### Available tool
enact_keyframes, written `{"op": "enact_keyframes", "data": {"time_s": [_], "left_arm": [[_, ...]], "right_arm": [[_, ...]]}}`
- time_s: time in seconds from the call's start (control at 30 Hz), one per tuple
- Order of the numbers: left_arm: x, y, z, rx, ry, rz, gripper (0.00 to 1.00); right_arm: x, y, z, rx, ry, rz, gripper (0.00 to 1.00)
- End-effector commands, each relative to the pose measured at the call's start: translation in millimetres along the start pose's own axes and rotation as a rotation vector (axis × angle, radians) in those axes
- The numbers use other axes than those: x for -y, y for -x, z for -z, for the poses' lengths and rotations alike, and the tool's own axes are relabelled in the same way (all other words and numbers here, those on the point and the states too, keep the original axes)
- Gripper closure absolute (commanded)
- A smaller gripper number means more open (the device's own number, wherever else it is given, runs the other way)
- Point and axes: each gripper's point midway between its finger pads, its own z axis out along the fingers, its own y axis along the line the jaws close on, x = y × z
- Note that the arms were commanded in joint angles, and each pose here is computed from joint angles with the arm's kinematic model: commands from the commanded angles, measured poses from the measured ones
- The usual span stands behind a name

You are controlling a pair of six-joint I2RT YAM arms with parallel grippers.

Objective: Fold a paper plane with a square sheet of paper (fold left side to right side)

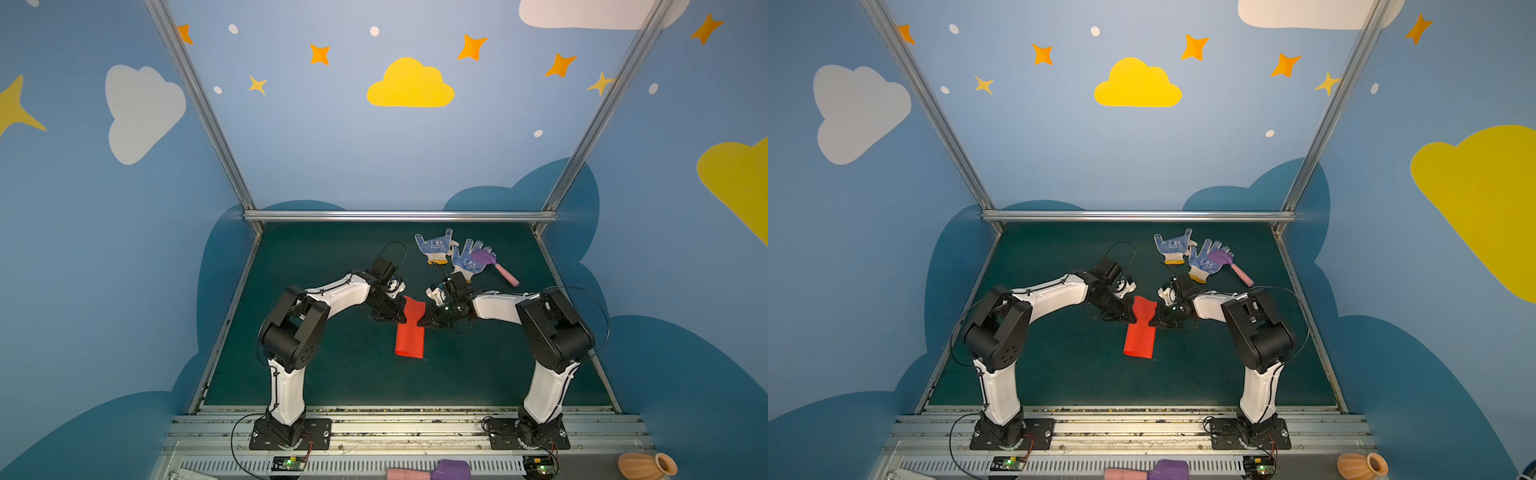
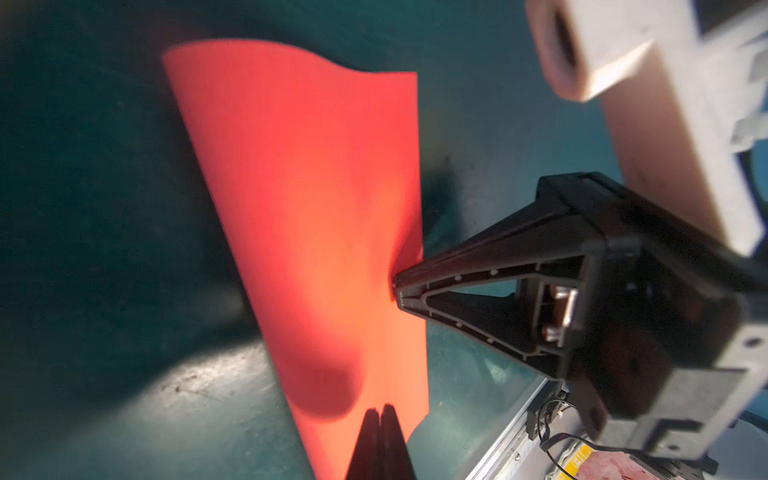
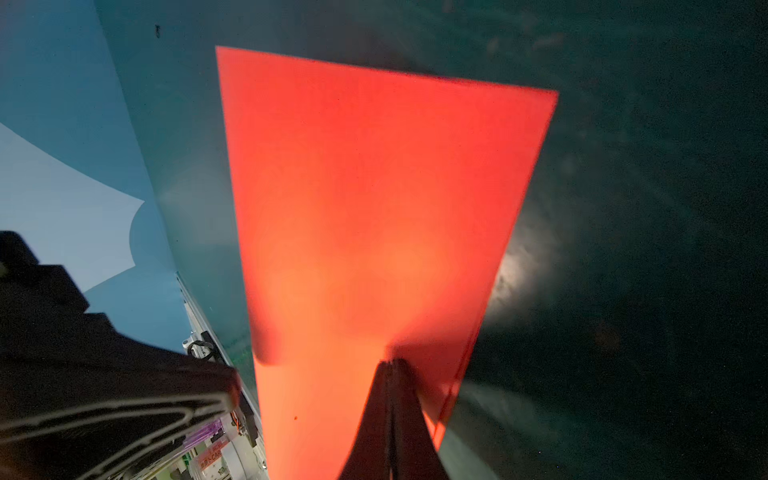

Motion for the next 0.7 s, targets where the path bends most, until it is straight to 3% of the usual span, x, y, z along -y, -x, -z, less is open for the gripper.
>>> {"op": "enact_keyframes", "data": {"time_s": [0.0,0.37,0.67], "left_arm": [[-21,-3,-11,-0.013,0.031,0.029,0.97],[-46,-15,-21,-0.019,0.075,0.082,0.97],[5,17,19,0.087,-0.054,-0.016,0.97]], "right_arm": [[47,-25,-10,-0.057,-0.152,-0.072,1.0],[52,-27,-11,-0.063,-0.155,-0.075,1.0],[53,-28,-11,-0.065,-0.16,-0.073,1.0]]}}
